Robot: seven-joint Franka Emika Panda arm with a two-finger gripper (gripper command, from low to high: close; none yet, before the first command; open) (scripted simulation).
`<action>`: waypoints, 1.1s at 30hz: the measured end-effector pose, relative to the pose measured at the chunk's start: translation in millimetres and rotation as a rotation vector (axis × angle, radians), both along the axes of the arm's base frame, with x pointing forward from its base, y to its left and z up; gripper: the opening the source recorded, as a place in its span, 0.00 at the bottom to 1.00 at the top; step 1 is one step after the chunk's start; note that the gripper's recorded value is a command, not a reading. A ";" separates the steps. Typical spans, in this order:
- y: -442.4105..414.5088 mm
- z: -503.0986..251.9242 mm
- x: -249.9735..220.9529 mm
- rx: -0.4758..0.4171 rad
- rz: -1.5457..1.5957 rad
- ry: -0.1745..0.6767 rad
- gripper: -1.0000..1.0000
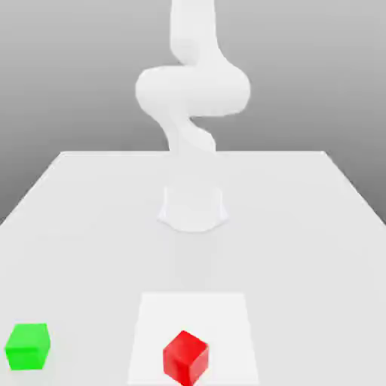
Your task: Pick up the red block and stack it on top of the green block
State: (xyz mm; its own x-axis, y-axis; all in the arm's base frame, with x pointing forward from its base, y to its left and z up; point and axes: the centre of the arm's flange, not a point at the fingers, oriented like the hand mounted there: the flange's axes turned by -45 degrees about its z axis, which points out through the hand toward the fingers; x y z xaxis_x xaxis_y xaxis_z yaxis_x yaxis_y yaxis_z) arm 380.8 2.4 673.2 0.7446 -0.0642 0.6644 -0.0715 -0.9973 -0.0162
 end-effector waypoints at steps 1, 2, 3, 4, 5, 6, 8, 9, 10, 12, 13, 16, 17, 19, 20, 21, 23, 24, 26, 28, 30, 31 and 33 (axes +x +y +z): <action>0.3 -17.1 13.8 0.004 -0.026 0.031 0.50; 0.3 -34.1 26.3 0.009 -0.050 0.061 0.50; 0.0 -51.2 37.9 0.014 -0.074 0.089 0.50; -0.6 -68.6 48.6 0.019 -0.097 0.118 0.50; -1.5 -86.2 58.6 0.024 -0.120 0.146 0.50; -2.5 -104.2 67.7 0.030 -0.142 0.173 0.50; -4.9 -140.9 83.7 0.043 -0.186 0.228 0.50; -6.3 -159.7 90.6 0.051 -0.208 0.256 0.50; -7.8 -178.6 96.6 0.058 -0.230 0.283 0.50; -10.6 -216.7 106.3 0.075 -0.272 0.337 0.50; -12.0 -235.9 110.0 0.084 -0.293 0.364 0.50; -15.5 -293.5 116.2 0.115 -0.355 0.444 0.50; -16.9 -312.5 116.8 0.127 -0.376 0.471 0.50; -18.9 -350.1 115.7 0.151 -0.418 0.524 0.50; -19.5 -368.5 114.0 0.165 -0.438 0.551 0.50; -18.7 -386.7 111.8 0.178 -0.457 0.578 0.50; -16.4 -422.2 105.3 0.206 -0.494 0.631 0.50; -15.1 -439.3 101.2 0.222 -0.513 0.657 0.50; -13.7 -468.8 97.3 0.239 -0.534 0.685 0.50; -13.5 -495.3 96.7 0.244 -0.540 0.692 0.50; -13.2 -520.8 95.5 0.244 -0.541 0.694 0.00; -13.2 -520.8 95.5 0.244 -0.541 0.694 0.00; -13.1 -520.7 95.6 0.244 -0.541 0.693 0.00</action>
